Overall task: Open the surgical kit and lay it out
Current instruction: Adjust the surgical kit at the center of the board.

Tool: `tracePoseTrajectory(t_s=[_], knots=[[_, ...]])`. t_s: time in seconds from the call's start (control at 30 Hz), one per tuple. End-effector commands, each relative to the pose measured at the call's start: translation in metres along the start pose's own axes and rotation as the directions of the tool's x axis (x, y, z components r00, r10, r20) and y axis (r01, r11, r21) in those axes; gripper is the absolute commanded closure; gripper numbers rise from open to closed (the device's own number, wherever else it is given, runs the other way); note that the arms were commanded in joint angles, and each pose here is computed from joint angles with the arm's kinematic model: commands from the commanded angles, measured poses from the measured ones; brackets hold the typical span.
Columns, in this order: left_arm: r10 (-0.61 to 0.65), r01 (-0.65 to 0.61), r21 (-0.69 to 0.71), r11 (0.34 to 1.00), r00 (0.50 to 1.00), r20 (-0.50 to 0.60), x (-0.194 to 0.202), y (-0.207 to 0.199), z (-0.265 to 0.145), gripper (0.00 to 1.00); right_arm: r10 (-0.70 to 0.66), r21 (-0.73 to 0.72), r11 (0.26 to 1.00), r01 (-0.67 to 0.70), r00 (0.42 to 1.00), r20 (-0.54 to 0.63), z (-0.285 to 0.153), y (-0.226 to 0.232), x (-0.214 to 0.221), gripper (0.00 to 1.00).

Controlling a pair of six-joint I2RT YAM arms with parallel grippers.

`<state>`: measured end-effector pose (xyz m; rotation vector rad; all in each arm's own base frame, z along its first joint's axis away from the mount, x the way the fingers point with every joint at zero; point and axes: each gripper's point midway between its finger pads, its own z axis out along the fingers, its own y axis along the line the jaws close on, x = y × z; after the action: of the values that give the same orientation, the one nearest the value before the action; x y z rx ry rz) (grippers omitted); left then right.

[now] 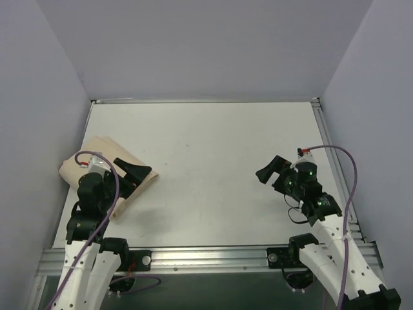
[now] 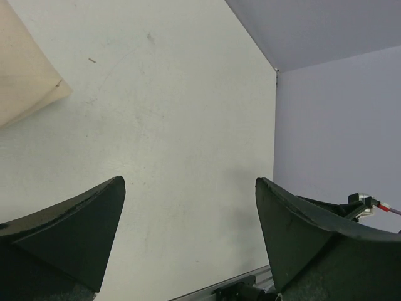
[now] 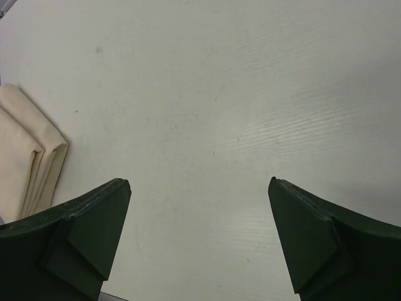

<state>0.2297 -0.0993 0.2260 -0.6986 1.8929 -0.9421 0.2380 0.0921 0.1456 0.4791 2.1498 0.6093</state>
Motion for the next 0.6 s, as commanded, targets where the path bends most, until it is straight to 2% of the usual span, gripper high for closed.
tracePoseTrajectory(t_s=[0.0, 0.03, 0.1, 0.13, 0.17, 0.2, 0.23, 0.37, 0.4, 0.5, 0.53, 0.57], knots=[[0.084, -0.083, -0.032, 0.996, 0.995, 0.049, -0.021, -0.011, -0.007, 0.06, -0.085, -0.148, 0.985, 0.093, 0.995, 0.060, 0.010, 0.037, -0.026, 0.00], [0.104, -0.098, -0.103, 0.990, 0.993, 0.062, -0.025, 0.001, -0.008, 0.06, -0.114, -0.201, 0.973, 0.114, 0.993, 0.012, 0.019, 0.045, -0.019, 0.00], [0.126, -0.114, -0.140, 0.984, 0.989, 0.076, -0.035, -0.002, -0.008, 0.06, -0.141, -0.318, 0.935, 0.157, 0.987, 0.075, 0.027, 0.076, -0.036, 0.00], [0.153, -0.140, -0.153, 0.978, 0.985, 0.078, -0.039, -0.003, -0.010, 0.06, -0.159, -0.366, 0.917, 0.159, 0.987, 0.032, 0.037, 0.083, -0.028, 0.00], [0.163, -0.143, -0.214, 0.966, 0.983, 0.079, -0.043, 0.006, -0.009, 0.06, -0.163, -0.409, 0.897, 0.167, 0.986, 0.045, 0.041, 0.094, -0.032, 0.00], [0.180, -0.158, -0.237, 0.959, 0.981, 0.076, -0.046, 0.007, -0.009, 0.06, -0.168, -0.472, 0.859, 0.199, 0.980, 0.107, 0.043, 0.114, -0.045, 0.00], [0.216, -0.193, -0.259, 0.946, 0.974, 0.063, -0.050, 0.006, -0.014, 0.06, -0.178, -0.497, 0.848, 0.186, 0.982, 0.064, 0.058, 0.122, -0.033, 0.00], [0.244, -0.210, -0.388, 0.897, 0.969, 0.038, -0.059, 0.021, -0.019, 0.06, -0.263, -0.555, 0.794, 0.247, 0.963, 0.053, 0.093, 0.177, -0.018, 0.00], [0.244, -0.208, -0.397, 0.894, 0.969, 0.041, -0.060, 0.023, -0.020, 0.06, -0.290, -0.547, 0.799, 0.249, 0.957, 0.012, 0.114, 0.180, -0.003, 0.00], [0.243, -0.207, -0.371, 0.905, 0.968, 0.055, -0.057, 0.020, -0.023, 0.06, -0.317, -0.627, 0.733, 0.264, 0.948, 0.028, 0.130, 0.231, 0.005, 0.00], [0.245, -0.208, -0.366, 0.907, 0.968, 0.058, -0.057, 0.019, -0.024, 0.06, -0.328, -0.624, 0.742, 0.247, 0.944, -0.016, 0.151, 0.230, 0.022, 0.00], [0.248, -0.208, -0.358, 0.910, 0.966, 0.069, -0.057, 0.017, -0.028, 0.06, -0.334, -0.664, 0.704, 0.252, 0.943, 0.003, 0.151, 0.255, 0.020, 0.00]])
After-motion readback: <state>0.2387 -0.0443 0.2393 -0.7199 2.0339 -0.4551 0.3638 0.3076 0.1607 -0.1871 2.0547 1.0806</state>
